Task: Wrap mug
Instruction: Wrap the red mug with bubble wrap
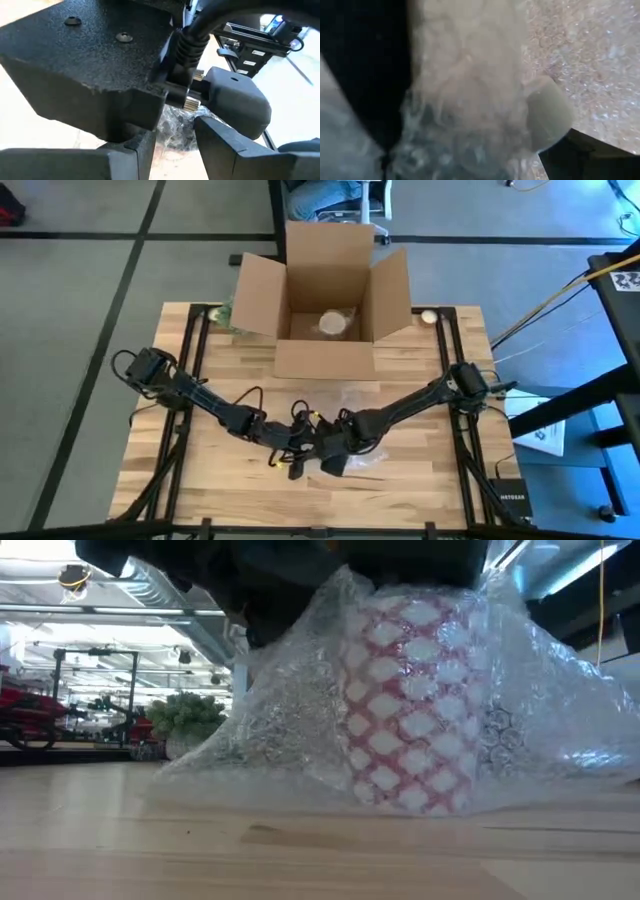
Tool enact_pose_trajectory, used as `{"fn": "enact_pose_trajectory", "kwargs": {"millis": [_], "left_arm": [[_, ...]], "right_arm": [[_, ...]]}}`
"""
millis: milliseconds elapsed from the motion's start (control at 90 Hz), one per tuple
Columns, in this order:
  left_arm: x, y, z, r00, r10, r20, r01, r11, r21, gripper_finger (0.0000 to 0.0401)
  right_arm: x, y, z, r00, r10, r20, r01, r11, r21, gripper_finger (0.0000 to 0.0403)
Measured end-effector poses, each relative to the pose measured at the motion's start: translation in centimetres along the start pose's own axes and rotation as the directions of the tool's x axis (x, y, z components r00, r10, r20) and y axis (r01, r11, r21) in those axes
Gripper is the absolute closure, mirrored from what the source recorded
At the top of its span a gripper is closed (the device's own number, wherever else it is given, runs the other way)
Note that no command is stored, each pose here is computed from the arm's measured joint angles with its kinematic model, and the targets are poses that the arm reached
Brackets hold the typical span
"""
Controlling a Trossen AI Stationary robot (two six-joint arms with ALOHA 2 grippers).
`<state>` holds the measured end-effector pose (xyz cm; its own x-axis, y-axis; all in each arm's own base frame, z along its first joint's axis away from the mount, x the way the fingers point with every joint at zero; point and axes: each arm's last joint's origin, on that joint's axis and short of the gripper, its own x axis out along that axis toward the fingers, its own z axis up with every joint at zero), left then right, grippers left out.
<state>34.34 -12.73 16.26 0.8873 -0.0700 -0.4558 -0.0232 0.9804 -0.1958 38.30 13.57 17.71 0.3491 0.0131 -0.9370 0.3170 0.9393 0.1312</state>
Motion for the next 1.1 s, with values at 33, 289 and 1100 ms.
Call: {"fn": "enact_pose_trajectory", "kwargs": {"millis": [33,289,1100], "left_arm": [[0.0,0.0,0.0,1.0,0.005,-0.001,-0.005,1.0,0.002,0.0281],[0.2,0.3,-0.2,0.999,0.034,-0.005,-0.034,0.999,0.029,0.0281],[-0.2,0.2,0.3,0.999,0.027,0.024,-0.028,0.999,0.017,0.0281]], "right_arm": [[-0.1,-0.1,-0.1,1.0,-0.004,-0.01,0.004,1.0,0.001,0.0166],[-4.1,-0.7,-0.6,0.996,0.019,-0.088,-0.027,0.996,-0.08,0.0166],[-4.4,-0.3,0.0,0.998,0.046,0.04,-0.041,0.992,-0.12,0.0166]]}}
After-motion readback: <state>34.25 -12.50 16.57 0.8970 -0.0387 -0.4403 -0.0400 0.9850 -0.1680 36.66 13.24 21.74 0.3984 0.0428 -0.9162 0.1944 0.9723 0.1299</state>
